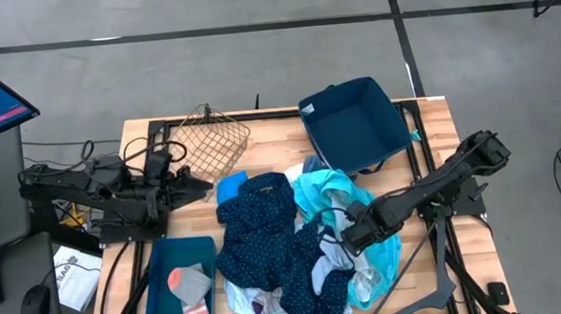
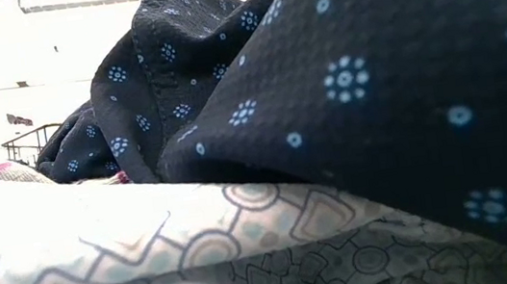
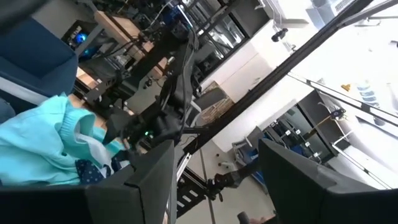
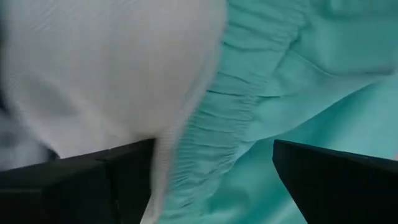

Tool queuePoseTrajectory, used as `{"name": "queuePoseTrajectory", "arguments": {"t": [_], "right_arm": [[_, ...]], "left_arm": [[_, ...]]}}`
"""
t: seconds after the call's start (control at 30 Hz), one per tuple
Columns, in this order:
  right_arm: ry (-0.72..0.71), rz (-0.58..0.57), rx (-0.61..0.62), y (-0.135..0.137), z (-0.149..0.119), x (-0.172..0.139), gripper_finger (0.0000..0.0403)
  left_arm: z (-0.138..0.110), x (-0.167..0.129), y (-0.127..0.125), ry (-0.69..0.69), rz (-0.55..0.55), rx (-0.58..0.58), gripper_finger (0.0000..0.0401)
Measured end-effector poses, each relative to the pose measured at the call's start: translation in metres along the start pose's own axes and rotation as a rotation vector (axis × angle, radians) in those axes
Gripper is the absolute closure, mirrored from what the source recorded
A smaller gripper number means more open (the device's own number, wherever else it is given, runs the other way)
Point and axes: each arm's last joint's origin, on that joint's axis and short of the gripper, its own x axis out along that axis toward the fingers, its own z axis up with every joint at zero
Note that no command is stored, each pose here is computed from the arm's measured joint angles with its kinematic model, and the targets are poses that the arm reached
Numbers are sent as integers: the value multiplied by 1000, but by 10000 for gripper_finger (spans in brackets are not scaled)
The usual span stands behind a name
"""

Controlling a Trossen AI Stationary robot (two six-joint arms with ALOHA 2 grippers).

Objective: Pick & Place Cloths
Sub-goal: Put the blue shorts into the brown wire basket

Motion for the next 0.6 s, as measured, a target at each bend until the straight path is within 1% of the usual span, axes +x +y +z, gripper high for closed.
{"name": "queuePoseTrajectory", "arguments": {"t": [0.07,0.13,0.2,0.3,0.33,0.4,0.47,0.6], "right_arm": [[4,-11,13,-2,-1,8,124],[5,-14,14,-1,-2,13,163],[11,-2,9,1,-2,18,229],[29,23,-7,4,-2,27,355],[28,32,-17,5,-2,28,378],[27,35,-18,6,-1,26,386],[24,33,-19,7,0,17,395],[-40,74,-50,10,8,-29,398]], "left_arm": [[0,0,0,-1,0,0,185],[0,0,0,-2,0,1,185],[0,0,0,-1,1,1,185],[0,0,0,-2,0,2,185],[0,0,0,-2,1,2,185],[0,0,0,-4,3,2,185],[0,0,0,-4,3,2,185],[0,0,0,-4,3,2,185]]}}
